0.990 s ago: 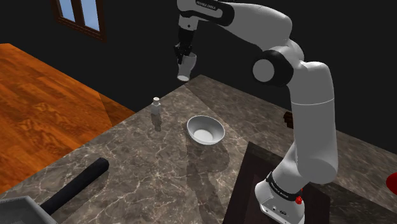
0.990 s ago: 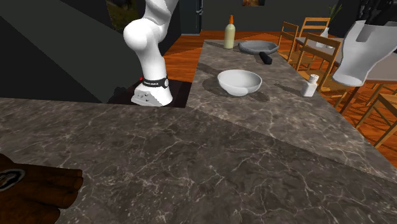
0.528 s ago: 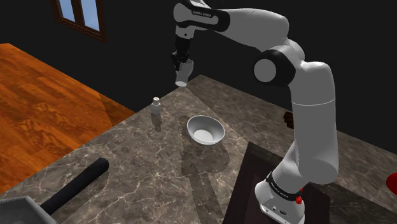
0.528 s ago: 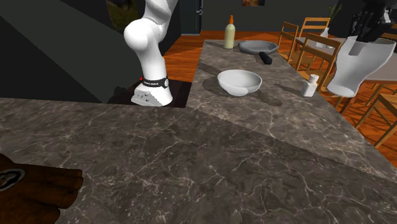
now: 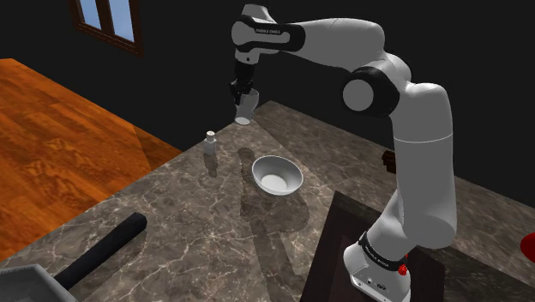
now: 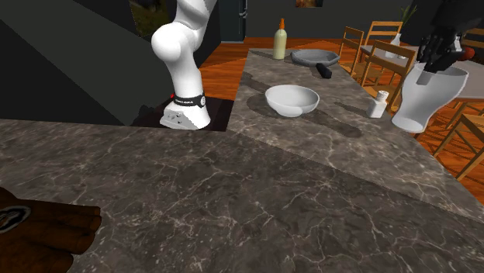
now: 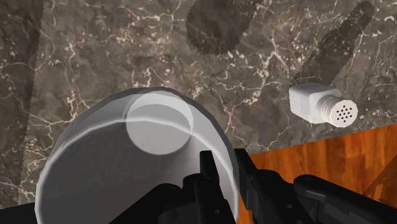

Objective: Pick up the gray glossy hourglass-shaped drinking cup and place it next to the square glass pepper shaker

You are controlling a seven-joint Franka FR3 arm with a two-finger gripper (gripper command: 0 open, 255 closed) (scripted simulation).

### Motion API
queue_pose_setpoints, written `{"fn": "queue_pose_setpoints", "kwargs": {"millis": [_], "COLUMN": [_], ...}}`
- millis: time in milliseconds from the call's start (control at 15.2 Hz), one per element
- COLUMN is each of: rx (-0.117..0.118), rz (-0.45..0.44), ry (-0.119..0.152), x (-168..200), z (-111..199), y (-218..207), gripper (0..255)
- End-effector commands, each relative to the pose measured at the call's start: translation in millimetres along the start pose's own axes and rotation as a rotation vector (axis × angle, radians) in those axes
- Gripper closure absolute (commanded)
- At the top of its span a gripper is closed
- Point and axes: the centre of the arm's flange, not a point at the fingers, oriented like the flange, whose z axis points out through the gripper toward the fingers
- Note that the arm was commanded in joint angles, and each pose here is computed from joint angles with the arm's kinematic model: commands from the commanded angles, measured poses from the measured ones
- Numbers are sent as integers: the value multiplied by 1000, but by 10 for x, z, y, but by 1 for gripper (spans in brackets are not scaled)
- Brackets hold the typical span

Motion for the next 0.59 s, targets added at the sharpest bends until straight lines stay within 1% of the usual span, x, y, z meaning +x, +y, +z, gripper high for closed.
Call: {"fn": "queue_pose_setpoints", "kwargs": {"millis": [0,528], "rx": [0,0], "rz": [0,0], "ry": [1,1], "x": [-9,-13], "z": [103,525], "y": [8,20], "gripper": [255,255]}}
